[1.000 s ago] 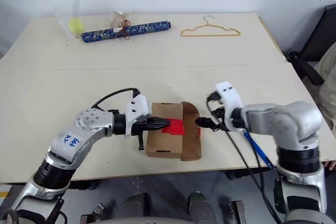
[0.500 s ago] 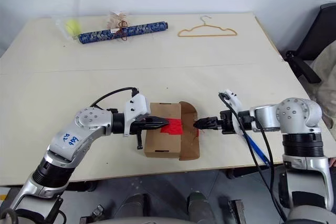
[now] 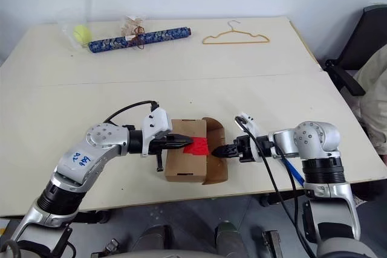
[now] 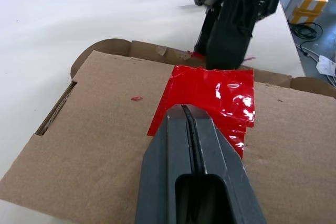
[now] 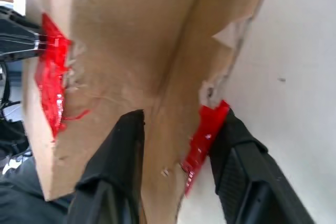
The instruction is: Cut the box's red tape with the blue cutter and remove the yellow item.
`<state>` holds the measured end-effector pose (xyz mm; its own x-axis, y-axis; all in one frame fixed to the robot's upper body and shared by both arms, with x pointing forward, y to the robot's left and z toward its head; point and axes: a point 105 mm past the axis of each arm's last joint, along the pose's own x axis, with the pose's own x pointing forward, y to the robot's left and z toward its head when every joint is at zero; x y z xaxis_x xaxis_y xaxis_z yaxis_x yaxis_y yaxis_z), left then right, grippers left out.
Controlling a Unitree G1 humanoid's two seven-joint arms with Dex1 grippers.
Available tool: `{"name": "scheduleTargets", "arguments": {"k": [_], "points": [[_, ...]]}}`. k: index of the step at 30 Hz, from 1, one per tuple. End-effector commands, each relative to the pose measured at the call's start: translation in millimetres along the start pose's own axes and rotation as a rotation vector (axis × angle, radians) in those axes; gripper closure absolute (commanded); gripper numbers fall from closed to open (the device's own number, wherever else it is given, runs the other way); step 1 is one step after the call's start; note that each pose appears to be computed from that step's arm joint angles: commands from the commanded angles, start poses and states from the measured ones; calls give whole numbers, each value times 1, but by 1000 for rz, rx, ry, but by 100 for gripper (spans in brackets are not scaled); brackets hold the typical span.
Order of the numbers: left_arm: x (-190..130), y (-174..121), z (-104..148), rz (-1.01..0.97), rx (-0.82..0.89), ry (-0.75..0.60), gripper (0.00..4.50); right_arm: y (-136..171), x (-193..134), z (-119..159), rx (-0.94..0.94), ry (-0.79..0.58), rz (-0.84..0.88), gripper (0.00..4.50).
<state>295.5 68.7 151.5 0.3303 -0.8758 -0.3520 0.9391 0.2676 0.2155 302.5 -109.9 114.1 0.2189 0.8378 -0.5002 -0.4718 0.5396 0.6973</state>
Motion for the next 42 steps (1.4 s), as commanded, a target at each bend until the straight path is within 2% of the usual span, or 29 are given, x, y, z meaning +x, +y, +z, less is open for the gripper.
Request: {"name": "scheduleTargets", "arguments": {"k": [1,7,10,13,14,20,25,33,36,39,42], "points": [[1,1,-15,10,-43,44,450,3,11,-6,-4,33,19,261],[2,1,-15,7,-43,39,450,2,24,-8,-3,52,19,261],[2,1,-14,6,-45,35,450,0,30,-7,1,53,7,325],[2,0,-14,10,-53,25,450,3,33,-5,-8,44,13,427],[2,0,-14,11,-56,23,450,6,33,-5,-16,42,20,448],[1,2,-12,27,-85,-7,450,9,23,-2,-55,23,-13,448],[2,6,0,52,-177,-113,450,17,-20,23,-159,-45,-70,448],[25,17,13,156,-261,-249,450,30,-72,43,-308,-7,-226,448],[33,21,16,182,-257,-269,450,34,-78,48,-333,9,-255,448],[40,25,29,201,-242,-344,450,36,-81,52,-354,28,-292,448],[45,17,29,162,-176,-334,450,36,-83,58,-359,31,-324,448]]}}
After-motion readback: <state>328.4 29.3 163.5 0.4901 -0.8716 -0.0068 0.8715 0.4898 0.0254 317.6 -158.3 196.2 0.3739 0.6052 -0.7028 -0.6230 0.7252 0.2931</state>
